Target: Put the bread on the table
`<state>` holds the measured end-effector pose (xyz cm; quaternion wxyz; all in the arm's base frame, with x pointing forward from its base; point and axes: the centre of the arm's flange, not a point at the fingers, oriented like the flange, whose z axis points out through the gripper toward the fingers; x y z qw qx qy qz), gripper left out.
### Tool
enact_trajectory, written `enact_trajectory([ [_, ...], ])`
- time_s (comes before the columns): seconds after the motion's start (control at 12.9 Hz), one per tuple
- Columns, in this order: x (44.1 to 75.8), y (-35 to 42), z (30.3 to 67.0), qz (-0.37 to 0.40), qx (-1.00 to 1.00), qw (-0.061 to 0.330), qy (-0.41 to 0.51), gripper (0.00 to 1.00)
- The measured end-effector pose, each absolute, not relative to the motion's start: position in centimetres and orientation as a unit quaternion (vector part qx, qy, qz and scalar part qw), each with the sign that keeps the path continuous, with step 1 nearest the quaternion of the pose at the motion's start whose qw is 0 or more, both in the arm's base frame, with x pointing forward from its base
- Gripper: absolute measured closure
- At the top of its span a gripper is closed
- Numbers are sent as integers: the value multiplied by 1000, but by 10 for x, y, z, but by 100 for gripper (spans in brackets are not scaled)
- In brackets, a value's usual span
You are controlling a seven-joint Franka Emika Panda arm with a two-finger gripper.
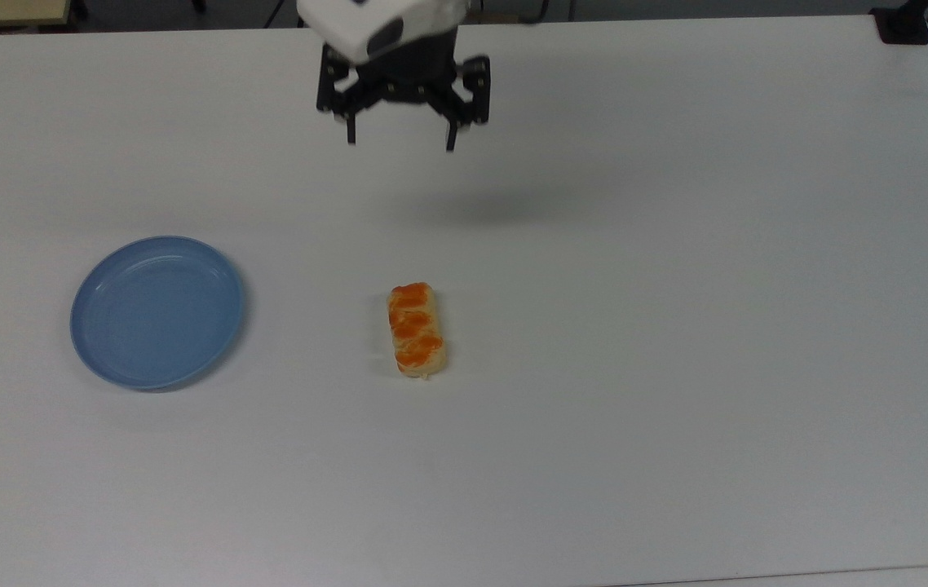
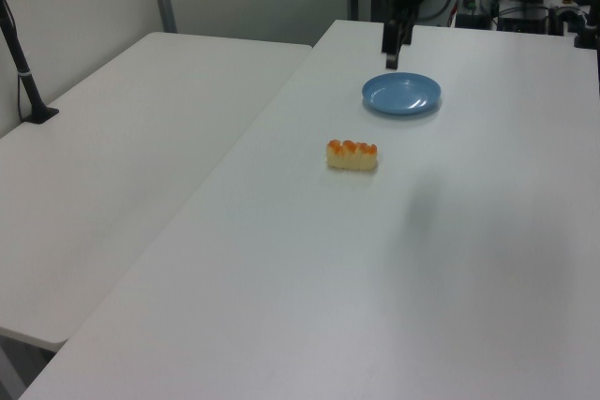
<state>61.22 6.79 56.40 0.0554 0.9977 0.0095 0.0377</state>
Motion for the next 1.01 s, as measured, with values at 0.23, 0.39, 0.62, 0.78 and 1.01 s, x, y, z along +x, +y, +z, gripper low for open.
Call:
enact_trajectory([
  [0.23, 580, 51, 599, 10, 999, 45, -3, 0],
  [0.39, 571, 48, 604, 0, 999, 44, -3, 0],
  [0.62, 571, 45, 601, -4, 999, 45, -6, 0],
  [0.78, 571, 40, 601, -4, 999, 45, -10, 0],
  [1.01, 571, 36, 602, -3, 999, 45, -14, 0],
])
